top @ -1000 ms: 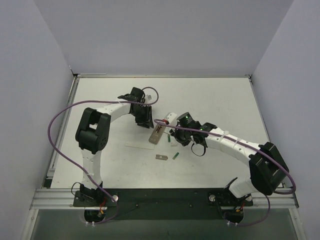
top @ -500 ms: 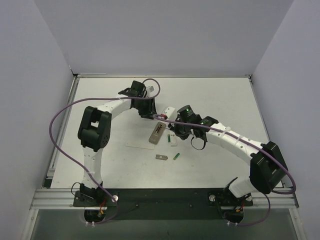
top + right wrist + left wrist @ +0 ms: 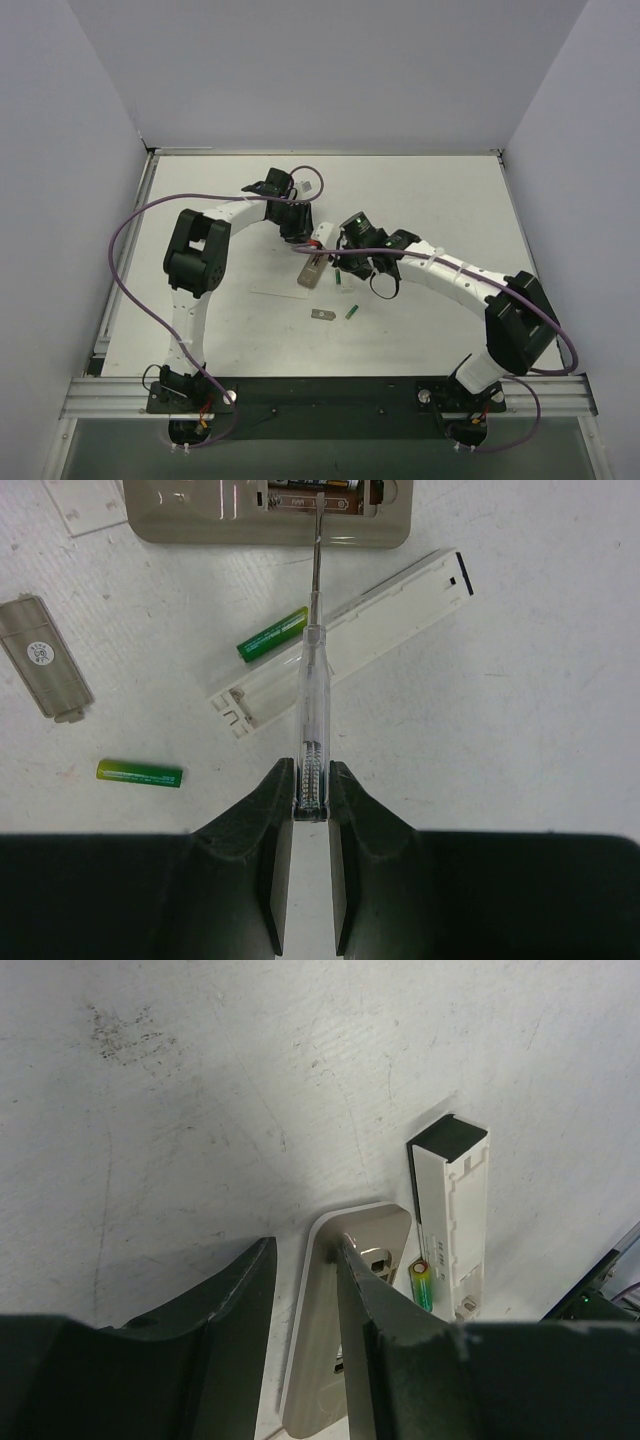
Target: Unload the batteries from the remote control
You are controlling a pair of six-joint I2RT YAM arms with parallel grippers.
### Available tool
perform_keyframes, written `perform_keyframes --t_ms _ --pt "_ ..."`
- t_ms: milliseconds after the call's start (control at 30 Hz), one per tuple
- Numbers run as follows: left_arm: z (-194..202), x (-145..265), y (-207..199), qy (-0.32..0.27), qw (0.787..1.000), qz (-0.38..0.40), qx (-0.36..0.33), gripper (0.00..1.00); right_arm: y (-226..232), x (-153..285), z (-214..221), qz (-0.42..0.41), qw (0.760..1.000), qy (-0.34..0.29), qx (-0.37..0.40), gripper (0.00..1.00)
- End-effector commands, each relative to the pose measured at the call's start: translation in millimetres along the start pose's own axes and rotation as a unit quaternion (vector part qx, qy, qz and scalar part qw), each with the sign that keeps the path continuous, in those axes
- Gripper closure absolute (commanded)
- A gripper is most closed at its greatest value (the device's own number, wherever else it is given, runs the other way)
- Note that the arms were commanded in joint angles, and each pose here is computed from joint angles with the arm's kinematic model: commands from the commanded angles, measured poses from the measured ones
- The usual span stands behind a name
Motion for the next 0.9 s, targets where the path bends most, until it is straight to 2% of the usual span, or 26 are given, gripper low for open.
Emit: perform_keyframes --t_ms 0,467,867 --pt "-6 -2 -5 0.001 1.0 0.013 -0.011 0.59 -5 4 -7 0.005 0.999 0.025 0.035 1.0" --pt "-3 -1 -3 0.006 1.0 0.012 -0.008 0.62 -6 0 -15 0.008 0.996 0.067 0.054 1.0" --pt "2 0 -3 0.013 1.0 0.013 -0.003 0.63 -5 -12 -19 -0.007 0.996 0.076 0.048 1.0"
Point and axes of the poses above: each gripper's point midway between its finger pads, its own x axis back along the fingers, its own y axis along the line the jaws close on, z = x × y, the point moved 8 cm from there along x, back along the fingers, and after that the axes turned 6 degrees about x, right-handed, at the moved point
